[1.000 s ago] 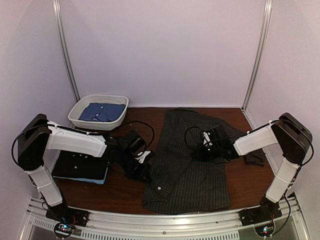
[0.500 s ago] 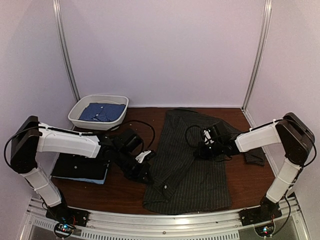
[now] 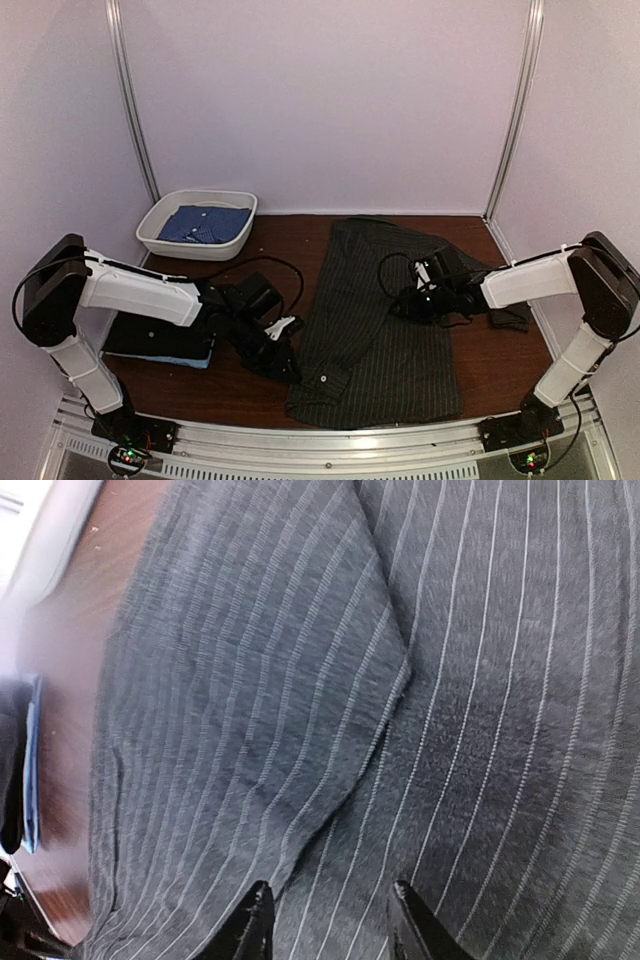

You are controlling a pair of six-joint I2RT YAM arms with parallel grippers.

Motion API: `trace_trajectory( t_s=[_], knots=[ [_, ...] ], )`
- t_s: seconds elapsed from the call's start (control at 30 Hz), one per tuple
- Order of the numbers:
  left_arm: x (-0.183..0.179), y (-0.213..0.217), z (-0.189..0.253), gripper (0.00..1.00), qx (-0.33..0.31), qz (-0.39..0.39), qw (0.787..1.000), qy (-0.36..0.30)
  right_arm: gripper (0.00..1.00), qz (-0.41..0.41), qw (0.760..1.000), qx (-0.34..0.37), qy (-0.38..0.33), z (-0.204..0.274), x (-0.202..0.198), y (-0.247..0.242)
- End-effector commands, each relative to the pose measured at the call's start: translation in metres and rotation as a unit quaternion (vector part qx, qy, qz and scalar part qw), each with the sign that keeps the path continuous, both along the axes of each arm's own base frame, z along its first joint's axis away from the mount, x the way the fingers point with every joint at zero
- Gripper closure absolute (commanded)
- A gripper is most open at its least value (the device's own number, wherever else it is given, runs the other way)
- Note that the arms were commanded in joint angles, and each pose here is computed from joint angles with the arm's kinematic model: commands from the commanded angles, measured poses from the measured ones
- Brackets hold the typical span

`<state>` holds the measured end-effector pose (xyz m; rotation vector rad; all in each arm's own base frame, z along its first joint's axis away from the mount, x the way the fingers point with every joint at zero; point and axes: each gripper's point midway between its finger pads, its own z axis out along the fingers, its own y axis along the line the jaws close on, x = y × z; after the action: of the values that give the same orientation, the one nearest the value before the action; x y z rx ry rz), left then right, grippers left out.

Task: Fold and stack the long sleeve shirts
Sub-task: Smooth out the 1/3-folded shirt at the center of the board.

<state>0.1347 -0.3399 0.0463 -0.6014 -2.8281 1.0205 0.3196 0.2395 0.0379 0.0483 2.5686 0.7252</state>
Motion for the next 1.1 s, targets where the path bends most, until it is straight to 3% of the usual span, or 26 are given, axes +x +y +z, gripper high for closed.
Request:
trace_trajectory(
  t_s=[0.0, 0.37, 0.67, 1.07],
  knots=[
    [0.008, -0.002, 0.002, 0.73, 0.007, 0.001, 1.000, -0.028, 0.59, 0.005, 0.998, -0.012, -0.055, 0.039, -0.006, -0.001],
    [0.035, 0.005, 0.029, 0.70, 0.046, 0.026, 0.994, -0.099, 0.65, 0.115, 0.990, -0.004, -0.076, 0.055, -0.070, 0.063],
    [0.046, -0.032, 0.036, 0.71, -0.018, 0.021, 0.995, -0.092, 0.69, 0.208, 0.975, 0.018, -0.070, 0.051, -0.110, 0.145],
    [0.051, -0.062, 0.003, 0.72, -0.034, -0.010, 0.997, -0.065, 0.48, 0.220, 0.974, -0.024, -0.042, 0.023, -0.158, 0.135]
  ],
)
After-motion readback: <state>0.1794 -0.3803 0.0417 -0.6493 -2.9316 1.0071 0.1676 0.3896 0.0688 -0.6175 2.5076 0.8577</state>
